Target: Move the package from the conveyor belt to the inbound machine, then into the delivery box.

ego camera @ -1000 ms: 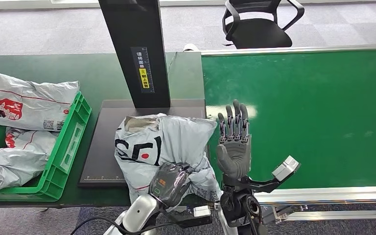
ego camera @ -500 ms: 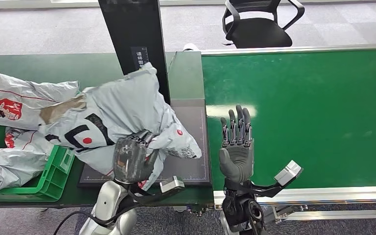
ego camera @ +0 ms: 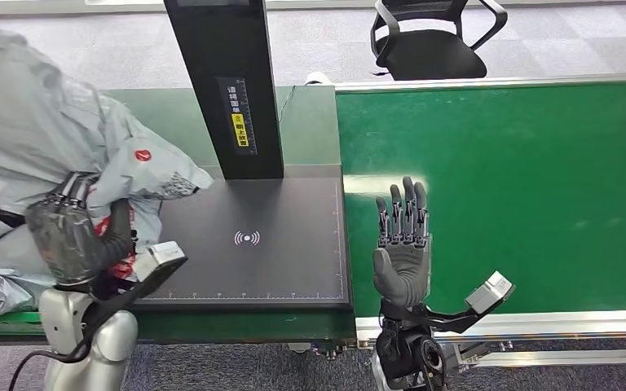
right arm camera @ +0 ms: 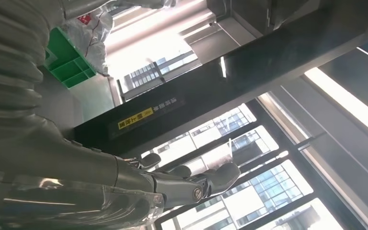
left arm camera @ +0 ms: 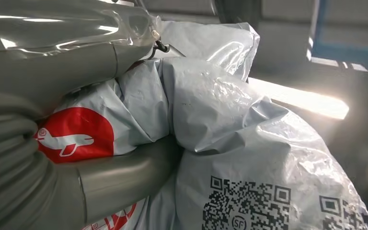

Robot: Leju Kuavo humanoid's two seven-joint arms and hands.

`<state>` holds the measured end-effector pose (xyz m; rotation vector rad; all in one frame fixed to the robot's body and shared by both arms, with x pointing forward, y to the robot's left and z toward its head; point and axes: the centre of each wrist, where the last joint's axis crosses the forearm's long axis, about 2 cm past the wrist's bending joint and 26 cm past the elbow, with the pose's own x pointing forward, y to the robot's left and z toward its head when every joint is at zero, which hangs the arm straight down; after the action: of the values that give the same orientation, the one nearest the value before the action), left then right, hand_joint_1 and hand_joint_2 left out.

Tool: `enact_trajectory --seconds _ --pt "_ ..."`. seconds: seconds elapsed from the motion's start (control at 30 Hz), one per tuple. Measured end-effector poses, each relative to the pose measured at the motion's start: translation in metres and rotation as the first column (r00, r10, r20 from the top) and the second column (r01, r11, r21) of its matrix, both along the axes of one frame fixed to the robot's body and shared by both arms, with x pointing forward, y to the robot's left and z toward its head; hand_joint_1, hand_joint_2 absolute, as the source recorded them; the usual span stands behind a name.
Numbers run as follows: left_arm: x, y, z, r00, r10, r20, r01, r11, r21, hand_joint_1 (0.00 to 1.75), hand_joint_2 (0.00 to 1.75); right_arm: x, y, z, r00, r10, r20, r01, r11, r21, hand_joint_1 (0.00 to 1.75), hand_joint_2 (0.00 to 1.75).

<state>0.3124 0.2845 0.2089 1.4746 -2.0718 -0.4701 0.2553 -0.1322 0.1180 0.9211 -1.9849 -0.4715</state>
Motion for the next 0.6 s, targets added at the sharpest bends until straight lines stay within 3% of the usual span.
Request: enact_trajectory --seconds 0.17,0.3,0.4,0.6 --pt "0.02 0.058 0.043 0.994 0.096 0.049 -0.097 0.995 0.02 1.75 1.75 -0.004 -0.004 -0.002 1.0 -0.016 -0.007 0.016 1.0 0.005 0.0 1.75" --pt "0.027 0.083 0.064 0.986 0.149 0.071 -0.152 0.988 0.03 1.75 1.75 -0.005 -0.006 -0.003 1.0 -0.02 -0.007 0.02 1.0 0.008 0.0 1.75" --pt "0.043 0.106 0.086 0.981 0.193 0.015 -0.193 0.98 0.043 1.75 1.75 -0.005 -0.006 -0.003 1.0 -0.015 -0.002 0.015 1.0 0.013 0.0 1.75" --pt "0.096 0.185 0.137 0.925 0.343 -0.164 -0.338 0.939 0.058 1.75 1.75 -0.006 -0.008 -0.005 1.0 0.002 0.015 -0.003 1.0 0.031 0.0 1.75"
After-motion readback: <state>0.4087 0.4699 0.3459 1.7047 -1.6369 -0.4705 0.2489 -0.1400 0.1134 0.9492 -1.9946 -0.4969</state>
